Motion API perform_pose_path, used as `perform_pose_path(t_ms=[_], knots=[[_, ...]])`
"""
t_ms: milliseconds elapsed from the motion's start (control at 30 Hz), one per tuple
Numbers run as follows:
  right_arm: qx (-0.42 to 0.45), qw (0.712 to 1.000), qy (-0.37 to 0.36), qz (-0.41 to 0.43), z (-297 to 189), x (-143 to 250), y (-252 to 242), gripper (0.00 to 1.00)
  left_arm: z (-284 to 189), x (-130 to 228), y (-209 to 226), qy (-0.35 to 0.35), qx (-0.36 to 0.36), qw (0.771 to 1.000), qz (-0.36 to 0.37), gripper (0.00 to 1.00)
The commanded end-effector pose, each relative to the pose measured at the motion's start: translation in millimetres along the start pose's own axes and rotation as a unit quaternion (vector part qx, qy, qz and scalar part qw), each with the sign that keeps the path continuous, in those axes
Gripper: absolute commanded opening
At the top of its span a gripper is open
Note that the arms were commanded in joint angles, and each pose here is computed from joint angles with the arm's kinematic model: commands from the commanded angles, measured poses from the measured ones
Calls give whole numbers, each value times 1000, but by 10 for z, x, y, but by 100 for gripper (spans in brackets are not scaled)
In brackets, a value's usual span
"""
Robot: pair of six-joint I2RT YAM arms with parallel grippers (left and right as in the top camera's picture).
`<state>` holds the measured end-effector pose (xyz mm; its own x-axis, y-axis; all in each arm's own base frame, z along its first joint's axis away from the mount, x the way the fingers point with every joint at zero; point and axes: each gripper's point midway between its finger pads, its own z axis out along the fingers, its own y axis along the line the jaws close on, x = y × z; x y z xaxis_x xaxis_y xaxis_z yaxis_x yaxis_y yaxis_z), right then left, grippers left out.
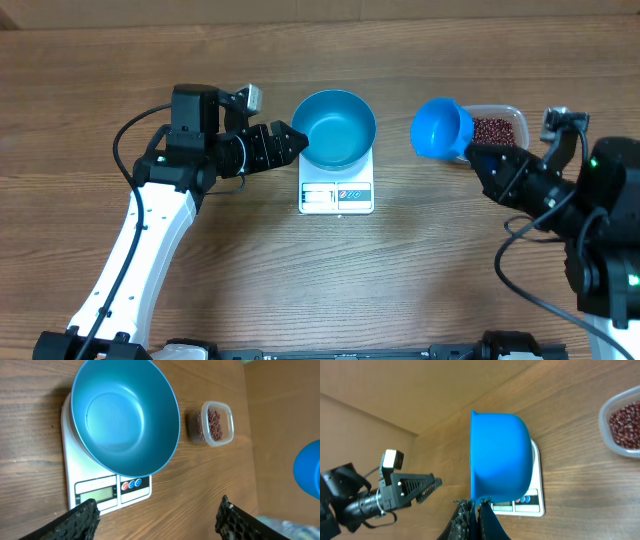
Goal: Scoop item into bowl and weigh 150g on scale
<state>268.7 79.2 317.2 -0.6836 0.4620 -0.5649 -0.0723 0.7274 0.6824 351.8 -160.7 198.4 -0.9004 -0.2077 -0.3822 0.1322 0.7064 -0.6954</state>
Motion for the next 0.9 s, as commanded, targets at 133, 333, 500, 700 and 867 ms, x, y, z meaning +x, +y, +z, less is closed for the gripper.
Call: perform_pose_path(t_ms=[133, 333, 500, 700, 867], knots=[[-19, 999, 7, -27, -31, -10, 83, 4, -60, -24, 8, -9, -16, 998, 63, 94], [-17, 999, 10, -29, 79, -82, 38, 4, -62, -40, 41, -13, -26, 998, 63, 100], [-17, 999, 10, -30, 112, -104, 24, 4, -61, -32, 46, -11, -26, 998, 62, 99], [-17, 999, 9, -30, 112, -106, 26, 4, -62, -32, 45, -11, -26, 998, 62, 100], [-17, 999, 10, -30, 112, -103, 25, 4, -61, -32, 46, -11, -26, 998, 62, 100]])
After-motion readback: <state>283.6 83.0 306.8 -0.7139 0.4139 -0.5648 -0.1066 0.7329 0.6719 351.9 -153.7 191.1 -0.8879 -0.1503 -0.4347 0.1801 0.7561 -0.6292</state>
